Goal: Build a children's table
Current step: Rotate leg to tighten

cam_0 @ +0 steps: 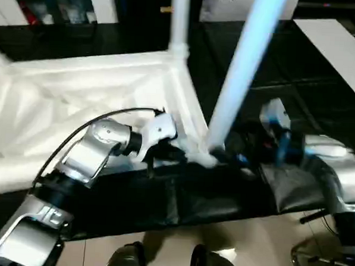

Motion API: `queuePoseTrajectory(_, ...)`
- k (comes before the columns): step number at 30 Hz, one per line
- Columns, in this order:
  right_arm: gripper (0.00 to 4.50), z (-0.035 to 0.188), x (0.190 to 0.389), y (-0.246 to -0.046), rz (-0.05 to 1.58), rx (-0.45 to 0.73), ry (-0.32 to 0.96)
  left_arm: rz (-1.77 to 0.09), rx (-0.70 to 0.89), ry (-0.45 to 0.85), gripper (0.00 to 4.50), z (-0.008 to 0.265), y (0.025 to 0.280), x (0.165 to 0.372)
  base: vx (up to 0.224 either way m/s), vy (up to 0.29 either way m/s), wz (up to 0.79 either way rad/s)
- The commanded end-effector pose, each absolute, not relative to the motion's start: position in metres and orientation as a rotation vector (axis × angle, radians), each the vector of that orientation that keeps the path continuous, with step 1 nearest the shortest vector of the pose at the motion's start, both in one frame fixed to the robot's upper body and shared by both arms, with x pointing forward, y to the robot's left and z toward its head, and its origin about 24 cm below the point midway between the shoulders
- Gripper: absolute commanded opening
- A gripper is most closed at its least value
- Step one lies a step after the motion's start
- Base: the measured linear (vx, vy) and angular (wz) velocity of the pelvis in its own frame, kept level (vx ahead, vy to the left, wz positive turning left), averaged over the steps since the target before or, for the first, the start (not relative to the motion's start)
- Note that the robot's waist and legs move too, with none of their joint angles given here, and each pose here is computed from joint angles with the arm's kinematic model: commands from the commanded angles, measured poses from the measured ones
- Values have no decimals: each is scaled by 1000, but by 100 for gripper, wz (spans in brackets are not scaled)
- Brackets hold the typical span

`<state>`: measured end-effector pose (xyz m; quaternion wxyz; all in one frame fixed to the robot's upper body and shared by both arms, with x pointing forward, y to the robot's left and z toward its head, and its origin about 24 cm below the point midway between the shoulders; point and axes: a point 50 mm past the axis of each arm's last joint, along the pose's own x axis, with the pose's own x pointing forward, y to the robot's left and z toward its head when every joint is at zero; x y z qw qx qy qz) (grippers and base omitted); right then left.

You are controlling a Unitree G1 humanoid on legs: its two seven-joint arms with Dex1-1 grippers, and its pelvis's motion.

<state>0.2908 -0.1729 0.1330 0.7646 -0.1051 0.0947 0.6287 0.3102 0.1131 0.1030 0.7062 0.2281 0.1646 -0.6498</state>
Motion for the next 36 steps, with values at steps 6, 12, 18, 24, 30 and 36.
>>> queuePoseTrajectory(6,366,132,284,-169,1562,-205,250,-1689,609,358,0,106,109,294,0,0,0)
queuePoseTrajectory(12,314,131,281,-168,1626,-185,272,-1706,629,362,0,107,112,295,0,0,0)
queuePoseTrajectory(18,272,128,278,-168,1651,-183,289,-1717,633,360,0,106,113,296,0,0,0)
queuePoseTrajectory(24,209,125,276,-167,1654,-167,302,-1708,625,363,0,105,114,296,0,0,0)
queuePoseTrajectory(30,196,117,283,-151,1459,-31,352,-1507,480,379,0,108,106,309,0,0,0)
queuePoseTrajectory(36,195,111,307,-132,1146,6,314,-1252,335,368,0,112,88,325,0,0,0)
